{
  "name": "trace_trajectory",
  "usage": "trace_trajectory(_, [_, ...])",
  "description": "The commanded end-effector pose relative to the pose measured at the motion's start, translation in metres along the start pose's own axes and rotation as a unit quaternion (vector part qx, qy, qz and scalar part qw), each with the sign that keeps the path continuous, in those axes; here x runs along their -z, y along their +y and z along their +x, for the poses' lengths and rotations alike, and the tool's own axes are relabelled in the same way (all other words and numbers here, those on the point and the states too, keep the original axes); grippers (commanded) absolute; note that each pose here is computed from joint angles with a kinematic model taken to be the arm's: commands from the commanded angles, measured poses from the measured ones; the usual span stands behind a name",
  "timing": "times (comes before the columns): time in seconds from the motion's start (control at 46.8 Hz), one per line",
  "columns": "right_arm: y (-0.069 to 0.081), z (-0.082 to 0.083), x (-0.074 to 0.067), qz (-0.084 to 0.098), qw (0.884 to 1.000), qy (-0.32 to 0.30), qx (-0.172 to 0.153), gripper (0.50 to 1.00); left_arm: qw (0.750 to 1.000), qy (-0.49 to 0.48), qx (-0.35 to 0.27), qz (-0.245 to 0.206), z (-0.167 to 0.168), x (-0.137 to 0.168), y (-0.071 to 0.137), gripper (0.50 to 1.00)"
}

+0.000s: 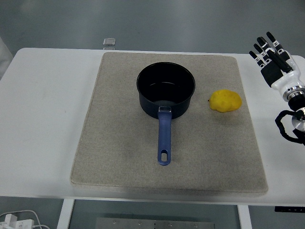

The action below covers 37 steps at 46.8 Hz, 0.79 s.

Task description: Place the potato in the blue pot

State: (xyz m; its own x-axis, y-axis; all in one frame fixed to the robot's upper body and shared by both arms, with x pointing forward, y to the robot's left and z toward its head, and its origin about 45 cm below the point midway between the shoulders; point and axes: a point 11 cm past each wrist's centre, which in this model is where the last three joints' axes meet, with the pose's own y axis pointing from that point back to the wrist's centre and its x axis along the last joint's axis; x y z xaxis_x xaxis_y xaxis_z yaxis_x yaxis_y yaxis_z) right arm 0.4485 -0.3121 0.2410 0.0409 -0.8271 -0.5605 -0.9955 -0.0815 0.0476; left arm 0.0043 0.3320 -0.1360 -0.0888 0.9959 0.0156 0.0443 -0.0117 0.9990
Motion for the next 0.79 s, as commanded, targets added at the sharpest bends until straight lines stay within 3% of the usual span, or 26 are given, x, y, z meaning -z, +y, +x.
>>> trace_trajectory(0.0, [0.0, 0.0, -0.001, -0.001, 1.0, 0.0, 0.001, 0.94, 1.0, -0.001, 0.0, -0.007, -0.001, -0.008, 0.001, 0.999])
trace_trajectory(0.769, [-0.001, -0.004, -0.001, -0.004, 1.0, 0.028, 0.009, 0.94, 1.0, 0.0, -0.002, 0.002, 0.001, 0.007, -0.001, 0.999])
